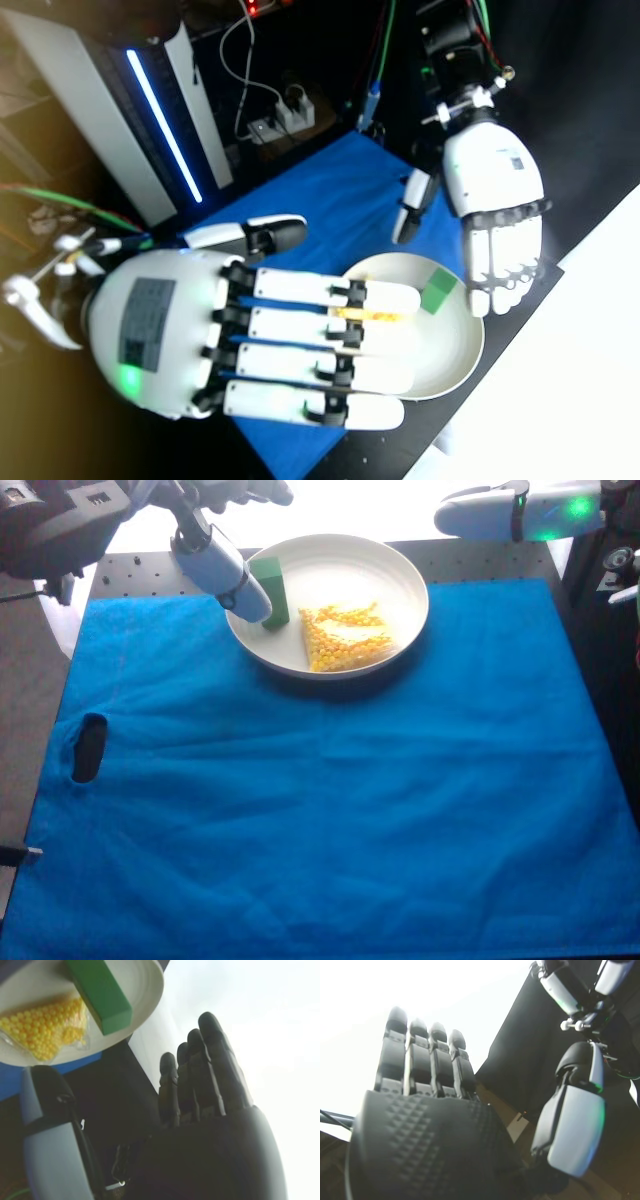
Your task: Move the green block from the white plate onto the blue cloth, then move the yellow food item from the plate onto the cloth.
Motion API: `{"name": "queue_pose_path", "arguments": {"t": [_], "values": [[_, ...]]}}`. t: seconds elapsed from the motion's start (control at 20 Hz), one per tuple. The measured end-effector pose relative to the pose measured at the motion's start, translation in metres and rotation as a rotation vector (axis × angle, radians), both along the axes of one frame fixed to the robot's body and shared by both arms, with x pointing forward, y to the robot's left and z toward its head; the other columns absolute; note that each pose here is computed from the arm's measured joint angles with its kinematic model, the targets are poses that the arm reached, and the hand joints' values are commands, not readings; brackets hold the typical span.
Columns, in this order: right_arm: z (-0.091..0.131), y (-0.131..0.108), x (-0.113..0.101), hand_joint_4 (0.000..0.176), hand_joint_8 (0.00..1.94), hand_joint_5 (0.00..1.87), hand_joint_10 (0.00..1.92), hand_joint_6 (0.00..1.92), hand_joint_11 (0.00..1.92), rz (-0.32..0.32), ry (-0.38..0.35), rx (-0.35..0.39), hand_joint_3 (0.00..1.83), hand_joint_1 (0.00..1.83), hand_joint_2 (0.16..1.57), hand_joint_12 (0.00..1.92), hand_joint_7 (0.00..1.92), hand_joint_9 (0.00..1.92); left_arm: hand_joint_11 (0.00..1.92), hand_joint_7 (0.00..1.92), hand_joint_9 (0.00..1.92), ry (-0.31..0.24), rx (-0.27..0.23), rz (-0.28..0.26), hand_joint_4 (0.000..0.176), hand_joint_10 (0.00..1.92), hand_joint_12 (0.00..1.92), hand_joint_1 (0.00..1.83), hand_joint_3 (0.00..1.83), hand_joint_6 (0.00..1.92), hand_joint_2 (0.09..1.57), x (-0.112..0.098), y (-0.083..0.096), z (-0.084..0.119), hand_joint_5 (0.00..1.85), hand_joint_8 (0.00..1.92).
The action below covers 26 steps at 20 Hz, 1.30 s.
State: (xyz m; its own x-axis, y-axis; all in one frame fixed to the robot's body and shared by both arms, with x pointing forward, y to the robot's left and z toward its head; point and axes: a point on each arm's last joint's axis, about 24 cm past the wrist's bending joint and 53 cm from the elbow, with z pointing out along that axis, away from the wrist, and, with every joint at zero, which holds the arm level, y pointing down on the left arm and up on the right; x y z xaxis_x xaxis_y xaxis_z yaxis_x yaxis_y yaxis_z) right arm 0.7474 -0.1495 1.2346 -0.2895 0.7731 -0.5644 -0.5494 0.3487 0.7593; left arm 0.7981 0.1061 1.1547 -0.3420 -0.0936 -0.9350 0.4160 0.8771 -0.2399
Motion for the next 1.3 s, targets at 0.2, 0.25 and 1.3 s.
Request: {"name": "queue_pose_path", "arguments": {"t": [0.2, 0.25, 1.3], "values": [[0.0, 0.002, -0.001, 0.0, 0.0, 0.21, 0.01, 0.0, 0.15, 0.005, 0.002, 0.004, 0.01, 0.67, 0.78, 0.2, 0.22, 0.18, 0.54, 0.43, 0.43, 0.014, 0.011, 0.008, 0.004, 0.01, 0.25, 0.75, 0.01, 0.01, 0.8, 0.005, -0.005, -0.008, 0.35, 0.01], [-0.001, 0.003, -0.001, 0.0, 0.0, 0.21, 0.01, 0.0, 0.16, 0.006, 0.002, 0.004, 0.01, 0.66, 0.78, 0.2, 0.22, 0.19, 0.53, 0.44, 0.45, 0.018, 0.013, 0.009, 0.0, 0.01, 0.24, 0.76, 0.01, 0.01, 0.88, 0.006, -0.007, -0.01, 0.37, 0.0], [0.005, 0.013, -0.01, 0.0, 0.01, 0.25, 0.01, 0.01, 0.29, 0.034, -0.018, 0.034, 0.0, 0.64, 0.73, 0.29, 0.32, 0.33, 0.79, 0.75, 0.98, 0.058, 0.058, 0.036, 0.007, 0.07, 0.89, 0.84, 0.0, 0.0, 0.84, 0.013, -0.007, -0.038, 0.51, 0.0]]}}
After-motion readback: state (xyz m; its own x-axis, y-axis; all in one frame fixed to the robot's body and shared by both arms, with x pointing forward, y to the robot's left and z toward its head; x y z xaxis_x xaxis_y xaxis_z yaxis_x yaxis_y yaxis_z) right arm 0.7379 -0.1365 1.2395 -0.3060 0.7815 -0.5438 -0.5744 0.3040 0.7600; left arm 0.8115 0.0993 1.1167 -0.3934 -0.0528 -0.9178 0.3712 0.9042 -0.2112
